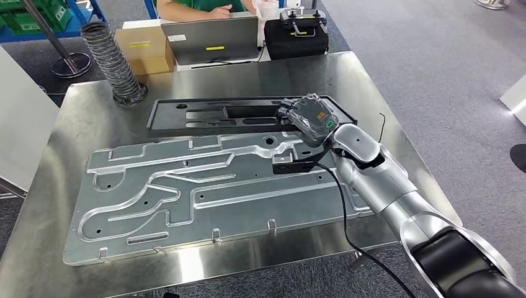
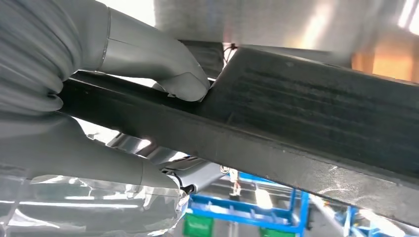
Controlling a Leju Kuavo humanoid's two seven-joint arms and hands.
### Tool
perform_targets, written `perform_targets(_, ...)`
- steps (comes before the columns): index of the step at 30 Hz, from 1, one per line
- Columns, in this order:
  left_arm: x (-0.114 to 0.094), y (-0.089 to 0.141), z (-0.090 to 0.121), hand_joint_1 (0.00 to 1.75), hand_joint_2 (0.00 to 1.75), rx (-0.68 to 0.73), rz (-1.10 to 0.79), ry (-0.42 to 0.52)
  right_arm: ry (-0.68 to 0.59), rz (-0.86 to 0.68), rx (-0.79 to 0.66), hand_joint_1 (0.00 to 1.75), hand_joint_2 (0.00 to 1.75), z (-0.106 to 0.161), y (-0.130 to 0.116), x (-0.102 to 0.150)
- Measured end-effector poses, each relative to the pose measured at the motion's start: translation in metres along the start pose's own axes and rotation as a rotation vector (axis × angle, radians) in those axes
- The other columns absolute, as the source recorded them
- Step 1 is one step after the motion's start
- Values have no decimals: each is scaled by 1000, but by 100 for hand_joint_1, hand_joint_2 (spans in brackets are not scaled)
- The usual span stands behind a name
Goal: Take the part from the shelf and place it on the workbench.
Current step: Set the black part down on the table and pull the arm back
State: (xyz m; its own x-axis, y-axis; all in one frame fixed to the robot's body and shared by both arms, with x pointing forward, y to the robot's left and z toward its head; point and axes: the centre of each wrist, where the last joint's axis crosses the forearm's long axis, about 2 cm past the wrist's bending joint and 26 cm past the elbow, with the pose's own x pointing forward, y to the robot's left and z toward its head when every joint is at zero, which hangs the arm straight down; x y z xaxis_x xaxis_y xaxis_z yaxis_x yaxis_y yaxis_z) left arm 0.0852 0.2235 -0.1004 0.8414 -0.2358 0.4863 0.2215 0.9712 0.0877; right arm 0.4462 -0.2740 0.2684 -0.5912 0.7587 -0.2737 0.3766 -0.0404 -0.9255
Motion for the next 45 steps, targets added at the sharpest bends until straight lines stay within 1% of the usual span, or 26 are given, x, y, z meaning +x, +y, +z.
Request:
perform_targets(1, 0, 0, 0, 0, 175, 3, 0, 0, -5, 28, 9, 175, 175, 0, 0, -1)
perform_targets(5, 1, 0, 0, 0, 175, 6, -2, -1, -14, 101, 32, 0, 0, -2, -2, -5)
perform_targets(9, 2, 0, 0, 0, 175, 5, -19, -8, -23, 117, 43, 0, 0, -5, -2, -5)
perform_targets(15, 3, 0, -1, 0, 175, 8, -13, -12, -40, 105, 48, 0, 0, -14, -1, 5)
perform_targets(21, 4, -1, -1, 0, 175, 5, -11, -14, -41, 115, 40, 0, 0, -19, -6, 2)
perform_targets(27, 4, -1, -1, 0, 175, 6, -11, -14, -39, 123, 45, 0, 0, -18, -7, -1)
perform_targets(31, 3, -1, -1, 0, 0, 3, -8, -11, -44, 122, 57, 0, 0, -17, -4, -1)
perform_targets(38, 5, -1, -1, 0, 0, -12, -3, 6, -43, 111, 56, 0, 0, -17, -5, -2)
perform_targets(45, 8, -1, -2, 0, 0, -37, 26, 30, -42, 90, 75, 0, 0, -20, -4, 3)
